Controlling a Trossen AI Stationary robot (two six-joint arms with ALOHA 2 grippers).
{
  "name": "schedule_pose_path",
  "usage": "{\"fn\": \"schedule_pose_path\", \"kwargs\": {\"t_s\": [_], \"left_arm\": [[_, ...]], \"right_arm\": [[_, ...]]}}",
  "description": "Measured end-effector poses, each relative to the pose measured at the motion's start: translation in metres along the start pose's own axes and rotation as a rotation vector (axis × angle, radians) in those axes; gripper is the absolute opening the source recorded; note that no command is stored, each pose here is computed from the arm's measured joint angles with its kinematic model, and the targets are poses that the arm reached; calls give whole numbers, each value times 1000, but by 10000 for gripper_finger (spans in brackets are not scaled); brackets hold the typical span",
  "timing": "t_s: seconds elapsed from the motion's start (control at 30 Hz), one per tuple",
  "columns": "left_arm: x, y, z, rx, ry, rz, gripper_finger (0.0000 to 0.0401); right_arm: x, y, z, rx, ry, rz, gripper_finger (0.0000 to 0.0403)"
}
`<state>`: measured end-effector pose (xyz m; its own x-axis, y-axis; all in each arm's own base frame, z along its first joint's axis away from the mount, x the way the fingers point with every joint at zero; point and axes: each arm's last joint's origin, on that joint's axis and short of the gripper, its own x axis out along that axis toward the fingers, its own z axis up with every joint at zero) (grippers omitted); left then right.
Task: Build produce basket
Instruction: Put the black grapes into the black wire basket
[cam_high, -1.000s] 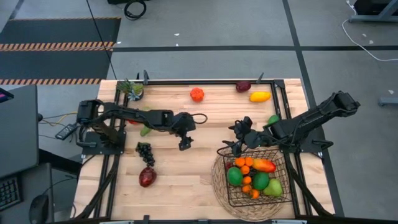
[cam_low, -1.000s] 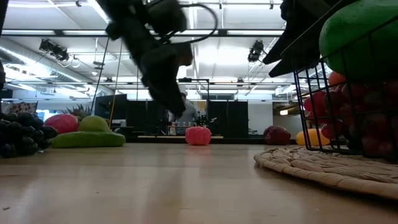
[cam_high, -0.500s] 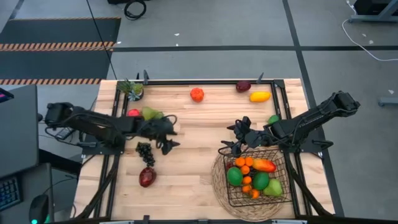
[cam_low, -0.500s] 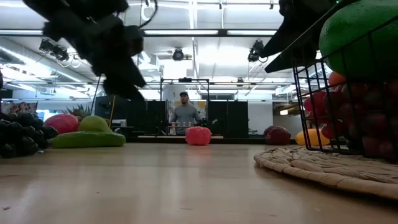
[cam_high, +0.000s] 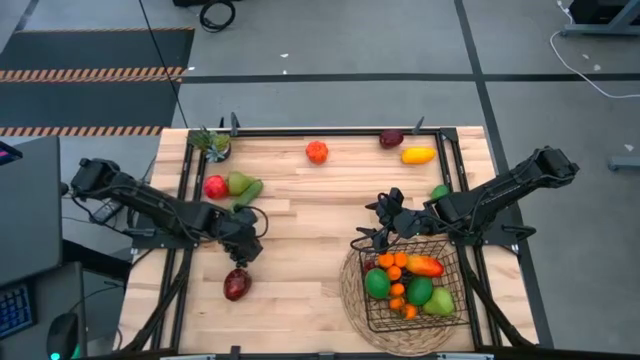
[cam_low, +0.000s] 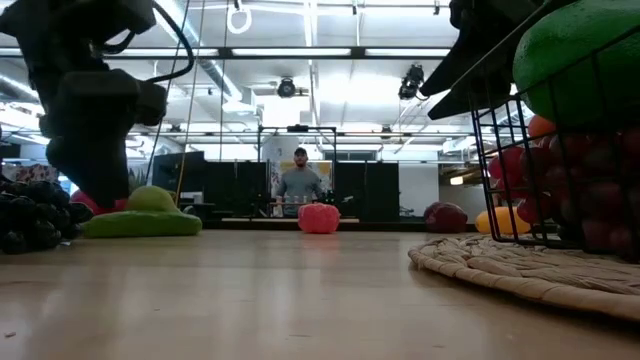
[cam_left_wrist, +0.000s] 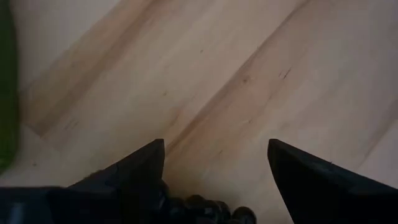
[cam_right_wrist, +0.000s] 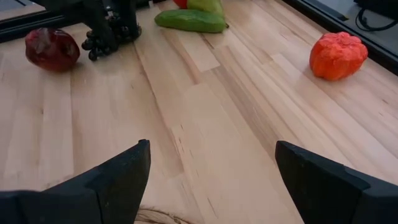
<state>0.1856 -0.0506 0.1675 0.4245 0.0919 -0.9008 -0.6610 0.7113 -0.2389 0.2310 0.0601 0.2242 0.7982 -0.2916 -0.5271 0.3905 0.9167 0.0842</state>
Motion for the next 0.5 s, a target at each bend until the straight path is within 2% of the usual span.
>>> {"fn": "schedule_pose_path", "kwargs": {"t_s": [0.2,0.37,0.5], "left_arm": [[-10,-7,6,2,8,11,290],[-38,-12,15,-19,62,111,290],[-51,-14,12,-48,98,166,290]], "right_arm": [[0,0,0,-15,1,1,348],[0,1,-1,-51,17,32,348],[0,1,-2,-86,40,52,348]]}}
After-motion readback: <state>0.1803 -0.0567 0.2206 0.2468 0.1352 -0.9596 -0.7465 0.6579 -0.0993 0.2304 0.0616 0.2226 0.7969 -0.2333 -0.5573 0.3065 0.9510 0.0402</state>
